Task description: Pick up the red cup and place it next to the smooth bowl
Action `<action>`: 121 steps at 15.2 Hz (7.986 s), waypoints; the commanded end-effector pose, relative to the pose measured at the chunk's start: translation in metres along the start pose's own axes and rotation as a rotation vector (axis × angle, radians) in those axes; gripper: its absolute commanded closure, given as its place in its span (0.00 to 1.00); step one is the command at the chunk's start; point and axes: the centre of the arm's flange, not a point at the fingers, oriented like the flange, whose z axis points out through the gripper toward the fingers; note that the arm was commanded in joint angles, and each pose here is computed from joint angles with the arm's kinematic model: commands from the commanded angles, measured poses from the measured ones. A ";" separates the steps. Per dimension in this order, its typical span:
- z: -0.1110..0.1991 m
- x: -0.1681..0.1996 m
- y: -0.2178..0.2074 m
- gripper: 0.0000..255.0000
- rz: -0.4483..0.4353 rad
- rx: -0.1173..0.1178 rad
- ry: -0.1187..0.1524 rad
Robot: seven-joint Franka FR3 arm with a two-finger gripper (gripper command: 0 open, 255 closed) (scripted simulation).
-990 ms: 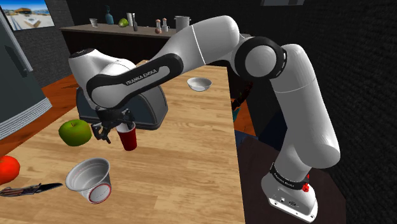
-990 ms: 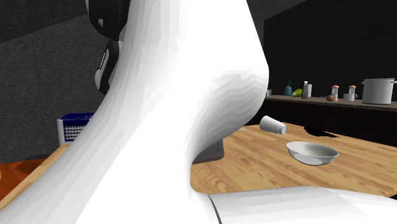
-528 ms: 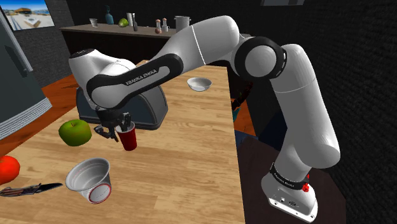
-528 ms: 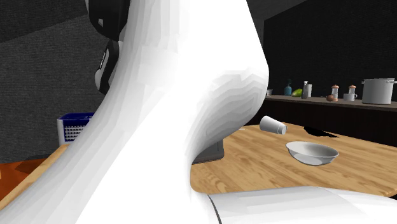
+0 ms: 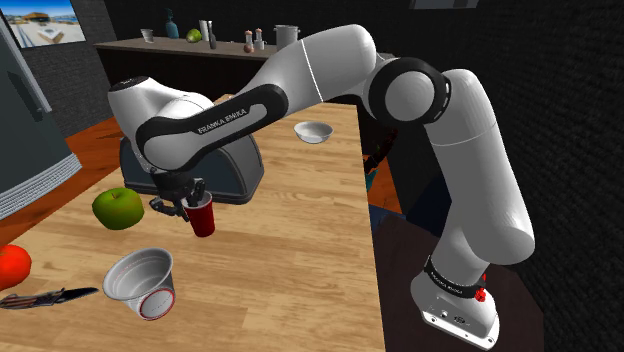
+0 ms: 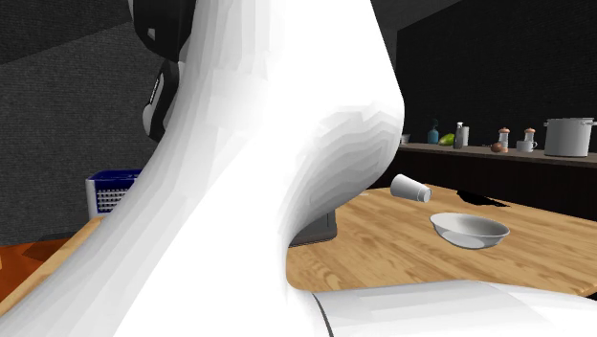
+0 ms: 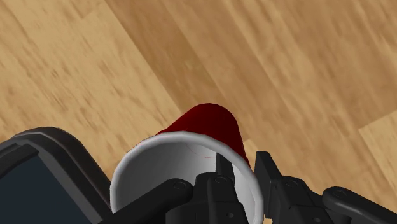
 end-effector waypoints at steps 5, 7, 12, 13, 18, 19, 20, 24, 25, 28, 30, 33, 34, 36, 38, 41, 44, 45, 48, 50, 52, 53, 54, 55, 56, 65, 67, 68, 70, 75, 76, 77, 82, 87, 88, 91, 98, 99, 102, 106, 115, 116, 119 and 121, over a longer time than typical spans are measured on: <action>-0.026 0.000 0.003 1.00 0.000 0.000 -0.001; -0.036 0.000 0.004 1.00 0.000 0.000 -0.001; -0.063 0.000 0.006 1.00 0.000 0.000 -0.001; -0.068 0.001 0.007 1.00 0.000 0.000 -0.001; -0.094 0.001 0.009 1.00 0.000 0.000 -0.001; -0.100 0.001 0.010 1.00 0.000 0.000 -0.001; -0.105 0.001 0.010 1.00 0.000 0.000 -0.001; -0.126 0.001 0.012 1.00 0.000 0.000 -0.001; -0.131 0.001 0.013 1.00 0.000 0.000 -0.001; -0.147 0.001 0.014 1.00 0.000 0.000 -0.001; -0.157 0.001 0.016 1.00 0.000 0.000 -0.001; -0.173 0.001 0.017 1.00 0.000 0.000 -0.001; -0.178 0.001 0.018 1.00 0.000 0.000 -0.001; -0.189 0.001 0.019 1.00 0.000 0.000 -0.001; -0.186 0.001 0.045 1.00 0.000 0.000 -0.001; -0.183 0.001 0.084 1.00 0.000 0.000 -0.001; -0.179 0.000 0.124 1.00 0.000 0.000 -0.001; -0.178 0.000 0.137 1.00 0.000 0.000 -0.001; -0.174 0.000 0.176 1.00 0.000 0.000 -0.001; -0.171 -0.001 0.203 1.00 0.000 0.000 -0.001; -0.169 -0.001 0.229 1.00 0.000 0.000 -0.001; -0.168 -0.001 0.242 1.00 0.000 0.000 -0.001; -0.166 -0.001 0.255 1.00 0.000 0.000 -0.001; -0.165 -0.001 0.268 1.00 0.000 0.000 -0.001; -0.164 -0.001 0.281 1.00 0.000 0.000 -0.001; -0.153 -0.003 0.400 1.00 0.000 0.000 -0.001; -0.150 -0.003 0.426 1.00 0.000 0.000 -0.001; -0.149 -0.003 0.439 1.00 0.000 0.000 -0.001; -0.146 -0.003 0.465 1.00 0.000 0.000 -0.001; -0.140 -0.004 0.531 1.00 0.000 0.000 -0.001; -0.139 -0.004 0.544 1.00 0.000 0.000 -0.001; -0.138 -0.004 0.557 1.00 0.000 0.000 -0.001; -0.131 -0.005 0.623 1.00 0.000 0.000 -0.001; -0.118 -0.006 0.653 1.00 0.000 0.000 -0.001; -0.113 -0.006 0.653 1.00 0.000 0.000 -0.001; -0.097 -0.006 0.651 1.00 0.000 0.000 -0.001; -0.060 -0.006 0.648 1.00 0.000 0.000 -0.001; -0.055 -0.006 0.647 1.00 0.000 0.000 -0.001; -0.039 -0.006 0.646 1.00 0.000 0.000 -0.001; -0.018 -0.006 0.644 1.00 0.000 0.000 -0.001; 0.029 -0.007 0.639 1.00 0.000 0.000 -0.001; 0.034 -0.007 0.638 1.00 0.000 0.000 -0.001; 0.051 -0.007 0.637 1.00 0.000 0.000 -0.001; 0.051 -0.007 0.637 1.00 0.000 0.000 -0.001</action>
